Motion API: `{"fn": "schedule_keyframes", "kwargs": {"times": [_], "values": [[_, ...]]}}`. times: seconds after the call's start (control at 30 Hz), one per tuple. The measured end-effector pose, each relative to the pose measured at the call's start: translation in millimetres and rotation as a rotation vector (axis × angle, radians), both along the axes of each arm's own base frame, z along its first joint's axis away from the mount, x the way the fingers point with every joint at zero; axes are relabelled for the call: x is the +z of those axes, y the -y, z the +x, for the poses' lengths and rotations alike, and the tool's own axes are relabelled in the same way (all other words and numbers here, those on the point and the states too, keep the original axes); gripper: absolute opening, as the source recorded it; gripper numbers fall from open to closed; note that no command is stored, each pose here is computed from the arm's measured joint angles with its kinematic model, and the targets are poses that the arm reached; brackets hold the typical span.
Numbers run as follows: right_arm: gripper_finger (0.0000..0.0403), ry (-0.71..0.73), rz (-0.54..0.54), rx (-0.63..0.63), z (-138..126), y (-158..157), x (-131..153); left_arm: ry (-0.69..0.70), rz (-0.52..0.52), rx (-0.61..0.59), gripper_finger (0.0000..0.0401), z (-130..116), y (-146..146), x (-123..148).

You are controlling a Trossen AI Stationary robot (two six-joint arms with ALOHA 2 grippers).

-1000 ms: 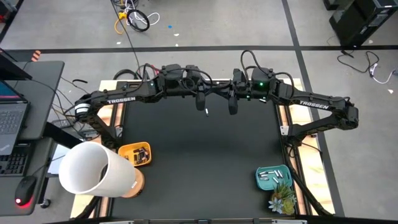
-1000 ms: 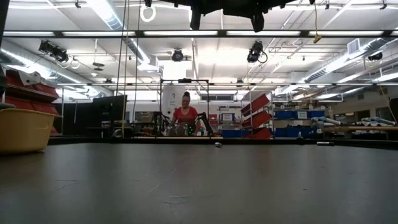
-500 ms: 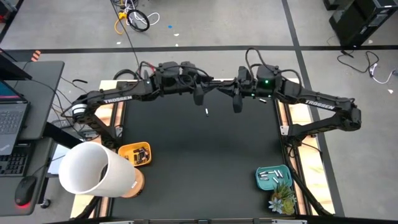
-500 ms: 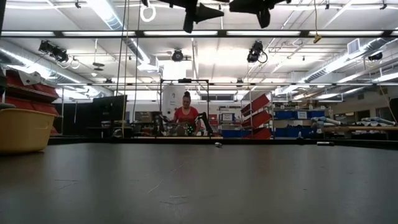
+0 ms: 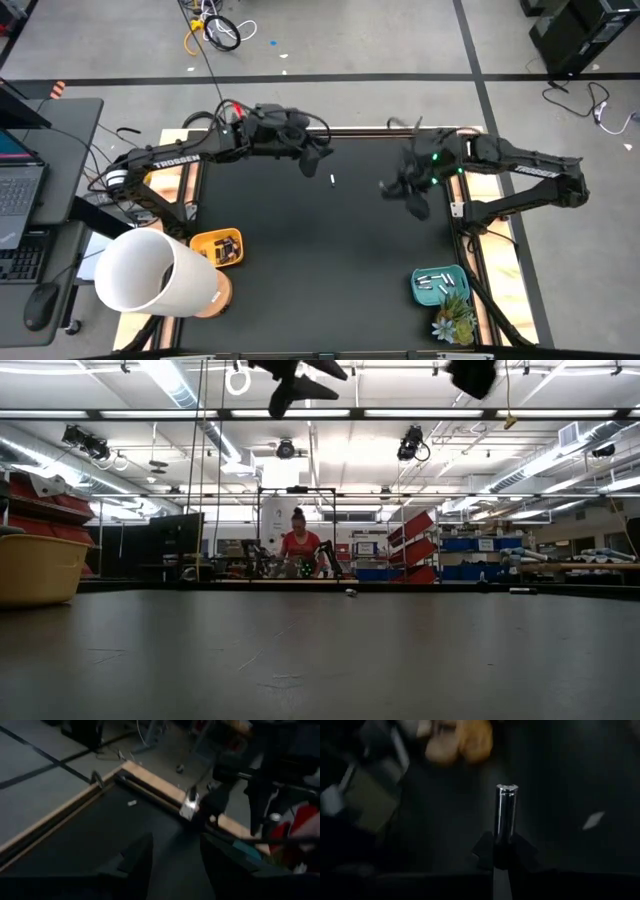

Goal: Sort batteries
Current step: Put the silver battery into the green bin

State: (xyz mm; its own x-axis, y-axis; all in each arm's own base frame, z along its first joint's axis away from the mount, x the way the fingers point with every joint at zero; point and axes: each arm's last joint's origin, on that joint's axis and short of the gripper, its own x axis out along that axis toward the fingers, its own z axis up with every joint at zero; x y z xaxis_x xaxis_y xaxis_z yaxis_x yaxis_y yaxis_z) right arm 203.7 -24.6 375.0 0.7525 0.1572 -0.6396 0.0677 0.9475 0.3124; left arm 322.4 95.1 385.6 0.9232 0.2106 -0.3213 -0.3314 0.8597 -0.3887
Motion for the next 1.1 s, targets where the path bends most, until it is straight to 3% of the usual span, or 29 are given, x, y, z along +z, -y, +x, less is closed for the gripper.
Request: {"fn": "schedule_keyframes", "kwargs": {"times": [0.27, 0.37, 0.5, 0.63, 0.83, 1.1], "values": [[0.0021, -0.445, 0.44, -0.014, -9.0, -45.4, -42.7, -0.051, 0.076, -0.143, 0.0159, 8.0, 41.2, -3.4], [0.0021, -0.596, 0.531, 0.019, -15.2, -75.1, -56.4, -0.057, 0.111, -0.173, 0.0158, 10.7, 60.7, -4.1], [0.0021, -0.723, 0.546, 0.035, -28.1, -108.7, -62.4, -0.064, 0.14, -0.175, 0.0158, 12.5, 83.5, -6.6], [0.0021, -0.814, 0.516, -0.032, -40.1, -127.4, -75.9, -0.053, 0.156, -0.19, 0.0158, 12.9, 100.4, -5.4], [0.0024, -0.956, 0.436, -0.191, -54.8, -132.3, -128.7, -0.031, 0.165, -0.201, 0.0158, 13.1, 111.6, -3.4], [0.0021, -0.996, 0.542, -0.163, -60.1, -135.1, -184.5, -0.025, 0.163, -0.222, 0.0158, 12.8, 118.6, -3.1]]}}
